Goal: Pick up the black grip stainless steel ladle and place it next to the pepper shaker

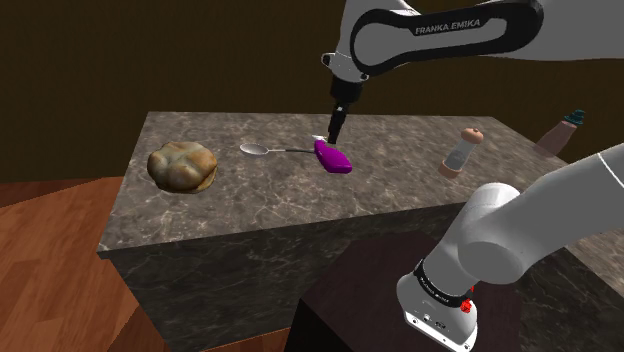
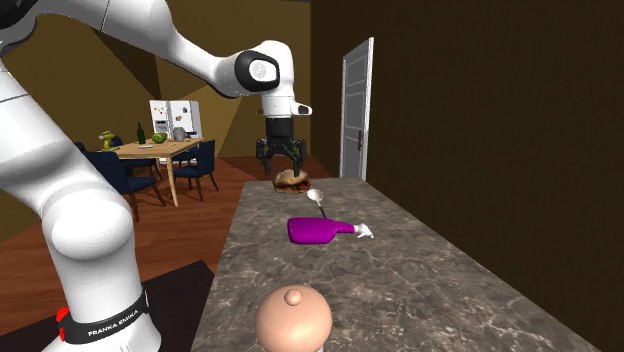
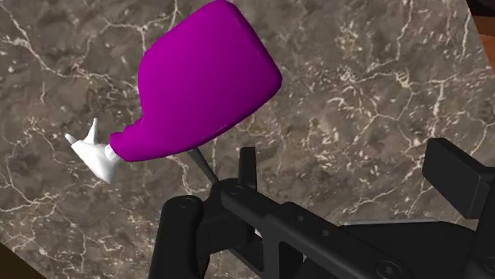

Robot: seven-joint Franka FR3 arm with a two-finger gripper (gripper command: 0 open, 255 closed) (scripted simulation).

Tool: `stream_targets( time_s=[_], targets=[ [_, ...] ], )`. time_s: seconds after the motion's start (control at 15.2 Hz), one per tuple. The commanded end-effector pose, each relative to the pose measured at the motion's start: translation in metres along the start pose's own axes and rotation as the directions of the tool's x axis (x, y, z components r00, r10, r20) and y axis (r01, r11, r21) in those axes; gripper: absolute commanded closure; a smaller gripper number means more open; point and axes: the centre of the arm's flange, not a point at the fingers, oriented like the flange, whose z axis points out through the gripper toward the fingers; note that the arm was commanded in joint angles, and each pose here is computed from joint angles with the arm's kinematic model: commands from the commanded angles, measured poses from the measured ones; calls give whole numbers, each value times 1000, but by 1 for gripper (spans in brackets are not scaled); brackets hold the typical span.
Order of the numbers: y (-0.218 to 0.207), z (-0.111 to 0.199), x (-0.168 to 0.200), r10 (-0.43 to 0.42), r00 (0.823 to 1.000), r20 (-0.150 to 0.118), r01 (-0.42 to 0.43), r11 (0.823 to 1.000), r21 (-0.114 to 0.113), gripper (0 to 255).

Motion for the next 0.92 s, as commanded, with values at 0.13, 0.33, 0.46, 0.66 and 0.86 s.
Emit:
stream_targets(
  time_s=[0.13,0.33,0.46,0.66,0.86],
  targets=[
    [18,32,34,-146,989,-17,146,989,-24,0],
    [28,54,63,-250,968,-27,249,968,-42,0],
    [33,68,83,-318,947,-33,316,947,-54,0],
    [38,88,113,-417,908,-39,414,907,-74,0],
    [41,108,145,-512,858,-43,507,857,-94,0]
  ],
)
